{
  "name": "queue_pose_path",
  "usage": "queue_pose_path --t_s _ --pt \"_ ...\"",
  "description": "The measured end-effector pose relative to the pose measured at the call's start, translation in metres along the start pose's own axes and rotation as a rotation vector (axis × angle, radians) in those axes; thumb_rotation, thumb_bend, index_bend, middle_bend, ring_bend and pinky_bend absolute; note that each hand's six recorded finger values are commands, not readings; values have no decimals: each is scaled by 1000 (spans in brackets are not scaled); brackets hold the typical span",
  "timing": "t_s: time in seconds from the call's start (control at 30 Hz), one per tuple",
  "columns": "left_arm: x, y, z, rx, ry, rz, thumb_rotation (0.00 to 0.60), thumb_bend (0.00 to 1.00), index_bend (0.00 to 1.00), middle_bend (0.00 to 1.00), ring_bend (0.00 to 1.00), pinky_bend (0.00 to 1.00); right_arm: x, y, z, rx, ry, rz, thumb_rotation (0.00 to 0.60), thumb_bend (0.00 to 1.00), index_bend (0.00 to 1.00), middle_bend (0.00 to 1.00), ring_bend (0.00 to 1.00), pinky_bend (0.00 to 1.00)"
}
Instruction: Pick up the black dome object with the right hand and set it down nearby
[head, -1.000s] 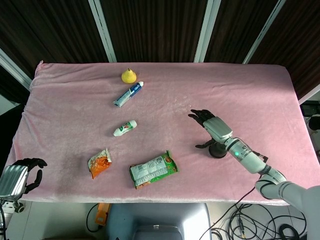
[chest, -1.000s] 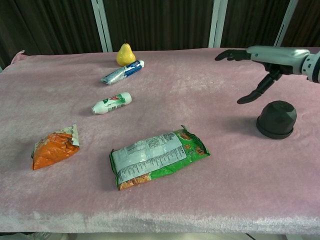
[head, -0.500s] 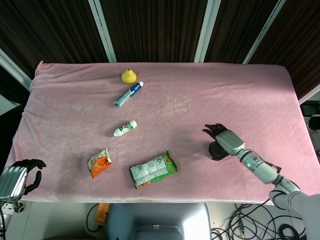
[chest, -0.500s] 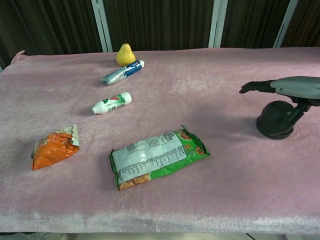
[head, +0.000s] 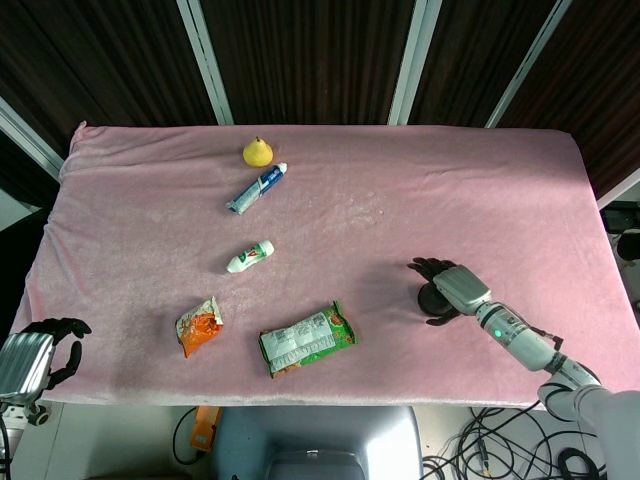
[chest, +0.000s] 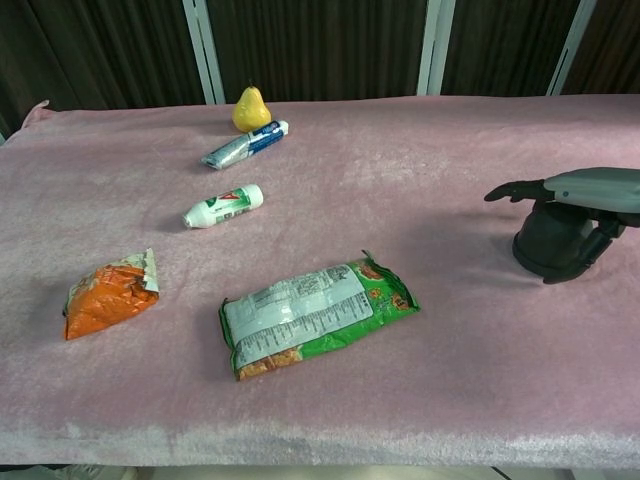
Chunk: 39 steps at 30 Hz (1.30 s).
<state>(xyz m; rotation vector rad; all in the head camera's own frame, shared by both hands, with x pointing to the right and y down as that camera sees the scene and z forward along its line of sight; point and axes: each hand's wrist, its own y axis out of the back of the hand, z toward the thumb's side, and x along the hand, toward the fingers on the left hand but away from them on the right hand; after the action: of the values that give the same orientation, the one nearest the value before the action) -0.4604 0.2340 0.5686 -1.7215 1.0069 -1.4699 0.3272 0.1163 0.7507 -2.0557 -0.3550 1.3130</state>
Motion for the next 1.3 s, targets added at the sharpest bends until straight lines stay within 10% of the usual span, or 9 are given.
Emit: queue_pose_path --t_s 0.57,0.97,1.3 --pt "0 1 -1 -5 5 4 600 573 464 495 419 464 -6 -1 0 -11 -30 -134 600 205 675 582 661 852" --pt "0 1 -2 -6 5 4 600 574 464 495 419 464 -4 11 -4 -61 -80 -281 600 217 788 668 729 915" --pt "0 1 -1 -5 3 3 600 573 464 495 419 465 25 78 32 -391 174 -725 600 217 789 669 729 931"
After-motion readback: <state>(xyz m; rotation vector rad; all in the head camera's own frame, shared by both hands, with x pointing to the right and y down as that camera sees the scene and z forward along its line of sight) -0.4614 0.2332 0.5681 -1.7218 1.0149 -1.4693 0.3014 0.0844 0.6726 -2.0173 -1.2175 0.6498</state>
